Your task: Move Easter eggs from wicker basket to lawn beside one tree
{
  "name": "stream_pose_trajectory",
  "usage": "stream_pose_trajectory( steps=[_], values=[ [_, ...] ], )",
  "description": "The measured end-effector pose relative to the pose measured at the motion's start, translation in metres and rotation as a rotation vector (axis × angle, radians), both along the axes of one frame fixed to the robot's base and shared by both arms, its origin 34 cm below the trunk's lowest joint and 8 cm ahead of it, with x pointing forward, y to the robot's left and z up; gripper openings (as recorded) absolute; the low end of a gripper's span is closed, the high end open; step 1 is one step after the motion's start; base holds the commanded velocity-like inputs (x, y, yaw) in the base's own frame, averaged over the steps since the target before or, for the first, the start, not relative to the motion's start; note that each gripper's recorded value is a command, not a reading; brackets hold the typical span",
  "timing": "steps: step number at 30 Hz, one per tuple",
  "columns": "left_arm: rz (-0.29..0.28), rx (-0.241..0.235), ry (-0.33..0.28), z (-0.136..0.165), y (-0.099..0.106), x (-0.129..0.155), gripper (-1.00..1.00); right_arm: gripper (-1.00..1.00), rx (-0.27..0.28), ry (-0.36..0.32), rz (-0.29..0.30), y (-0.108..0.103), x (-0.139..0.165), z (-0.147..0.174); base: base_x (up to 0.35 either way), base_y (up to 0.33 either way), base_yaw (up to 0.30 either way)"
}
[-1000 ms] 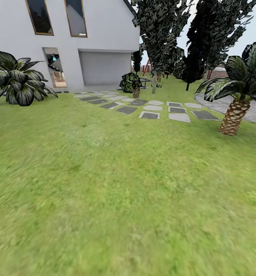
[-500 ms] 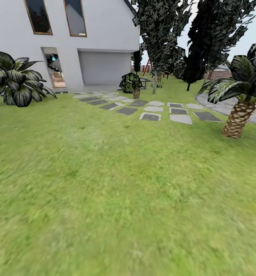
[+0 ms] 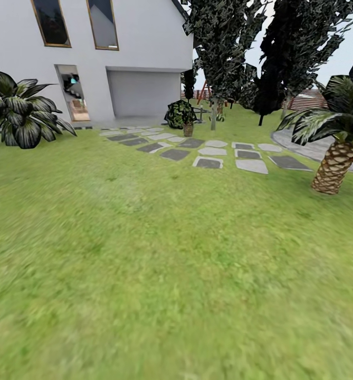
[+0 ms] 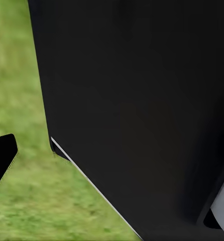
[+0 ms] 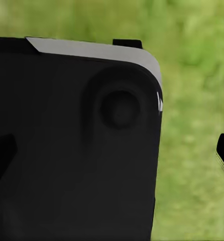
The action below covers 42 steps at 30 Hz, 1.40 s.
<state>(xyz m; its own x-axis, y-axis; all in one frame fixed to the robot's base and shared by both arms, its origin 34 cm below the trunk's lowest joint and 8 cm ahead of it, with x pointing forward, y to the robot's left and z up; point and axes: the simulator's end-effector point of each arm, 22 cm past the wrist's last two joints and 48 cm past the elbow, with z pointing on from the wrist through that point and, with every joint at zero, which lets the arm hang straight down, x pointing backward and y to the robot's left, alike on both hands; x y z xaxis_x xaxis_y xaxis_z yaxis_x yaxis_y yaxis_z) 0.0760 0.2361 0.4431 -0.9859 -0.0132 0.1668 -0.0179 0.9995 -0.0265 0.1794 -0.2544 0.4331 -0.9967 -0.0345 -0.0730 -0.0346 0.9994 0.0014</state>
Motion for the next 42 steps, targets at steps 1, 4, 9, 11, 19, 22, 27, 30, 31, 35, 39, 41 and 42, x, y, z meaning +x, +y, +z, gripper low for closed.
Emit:
stream_pose_trajectory(
  steps=[1,4,9,11,19,22,27,30,31,35,39,41,42],
  values=[
    [0.000,0.000,0.000,0.0000,0.0000,0.0000,1.00,1.00,0.000,-0.001,0.000,0.0000,0.0003,0.0000,0.325,0.000,0.000],
    [0.000,0.000,0.000,0.0000,0.0000,0.0000,1.00,1.00,0.000,0.000,0.000,0.0000,0.0002,0.0000,0.325,0.000,0.000],
    [0.000,0.000,0.000,0.0000,0.0000,0.0000,1.00,1.00,0.000,0.000,0.000,0.0000,0.0002,0.0000,0.325,0.000,0.000],
    [0.000,0.000,0.000,0.0000,0.0000,0.0000,1.00,1.00,0.000,0.000,0.000,0.0000,0.0001,0.0000,0.325,0.000,0.000],
    [0.000,0.000,0.000,0.0000,0.0000,0.0000,1.00,1.00,0.000,-0.001,0.000,0.0000,0.0004,0.0000,0.325,0.000,0.000],
    [0.000,0.000,0.000,0.0000,0.0000,0.0000,1.00,1.00,0.000,0.000,0.000,0.0000,0.0001,0.0000,0.325,0.000,0.000],
    [0.000,0.000,0.000,0.0000,0.0000,0.0000,1.00,1.00,0.000,0.000,0.000,0.0000,0.0003,0.0000,0.325,0.000,0.000],
    [0.000,0.000,0.000,0.0000,0.0000,0.0000,1.00,1.00,0.000,0.000,0.000,0.0001,0.0000,0.0000,0.325,0.000,0.000],
    [0.000,0.000,0.000,0.0000,0.0000,0.0000,1.00,1.00,0.000,0.000,0.000,0.0002,0.0001,0.0000,0.325,0.000,0.000],
    [0.000,0.000,0.000,0.0000,0.0000,0.0000,1.00,1.00,0.001,0.000,0.000,0.0004,-0.0001,0.0000,0.325,0.000,0.000],
    [0.000,0.000,0.000,0.0000,0.0000,0.0000,1.00,1.00,0.000,0.000,0.000,0.0003,0.0000,0.0000,0.325,0.000,0.000],
    [0.000,0.000,0.000,0.0000,0.0000,0.0000,1.00,1.00,0.000,0.000,0.000,0.0004,-0.0001,0.0000,0.325,0.000,0.000],
    [0.000,0.000,0.000,0.0000,0.0000,0.0000,1.00,1.00,0.000,0.000,0.000,0.0004,-0.0001,0.0000,0.325,0.000,0.000]
  ],
)
